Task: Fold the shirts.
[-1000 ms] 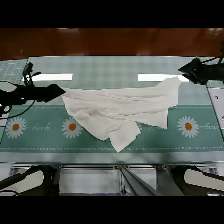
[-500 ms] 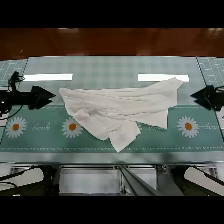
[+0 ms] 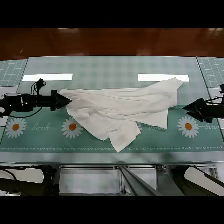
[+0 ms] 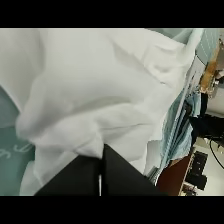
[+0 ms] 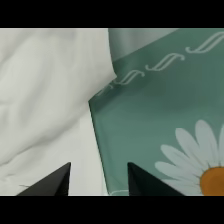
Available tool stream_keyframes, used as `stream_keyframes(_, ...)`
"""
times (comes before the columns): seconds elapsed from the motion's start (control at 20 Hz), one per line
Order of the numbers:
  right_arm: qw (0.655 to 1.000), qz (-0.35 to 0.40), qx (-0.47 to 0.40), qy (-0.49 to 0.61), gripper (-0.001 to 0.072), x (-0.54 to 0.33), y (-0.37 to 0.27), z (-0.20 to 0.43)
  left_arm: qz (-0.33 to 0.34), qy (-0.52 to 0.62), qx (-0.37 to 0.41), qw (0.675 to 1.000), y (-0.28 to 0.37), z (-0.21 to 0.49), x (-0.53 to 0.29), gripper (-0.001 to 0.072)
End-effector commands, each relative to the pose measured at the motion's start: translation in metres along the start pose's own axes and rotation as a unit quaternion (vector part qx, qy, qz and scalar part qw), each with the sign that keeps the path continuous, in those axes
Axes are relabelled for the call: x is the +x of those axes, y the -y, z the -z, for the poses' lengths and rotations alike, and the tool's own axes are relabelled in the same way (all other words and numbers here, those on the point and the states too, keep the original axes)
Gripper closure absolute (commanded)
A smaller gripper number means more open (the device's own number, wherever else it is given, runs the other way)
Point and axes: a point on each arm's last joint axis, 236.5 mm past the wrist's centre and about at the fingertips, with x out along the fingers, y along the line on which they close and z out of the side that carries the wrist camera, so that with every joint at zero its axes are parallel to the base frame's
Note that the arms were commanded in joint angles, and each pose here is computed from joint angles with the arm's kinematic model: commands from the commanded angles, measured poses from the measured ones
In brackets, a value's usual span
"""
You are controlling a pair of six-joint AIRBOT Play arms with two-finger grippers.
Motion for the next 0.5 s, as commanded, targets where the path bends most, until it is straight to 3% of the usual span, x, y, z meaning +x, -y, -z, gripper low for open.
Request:
stream_keyframes(0.0,0.999,0.037,0.001,-0.038,0.0307,0.004,0.021,0.022,0.02,-0.007,0.027,0.999,0.013,-0.006,0.007,0.0688)
stream_keyframes(0.25,0.999,0.007,0.036,-0.041,0.0307,0.024,0.017,0.029,0.031,-0.015,0.041,0.999,0.024,-0.008,0.004,0.0688)
stream_keyframes(0.45,0.994,-0.022,0.019,-0.107,0.0307,0.061,-0.006,0.051,0.031,-0.015,0.04,0.999,0.024,-0.008,0.004,0.0688)
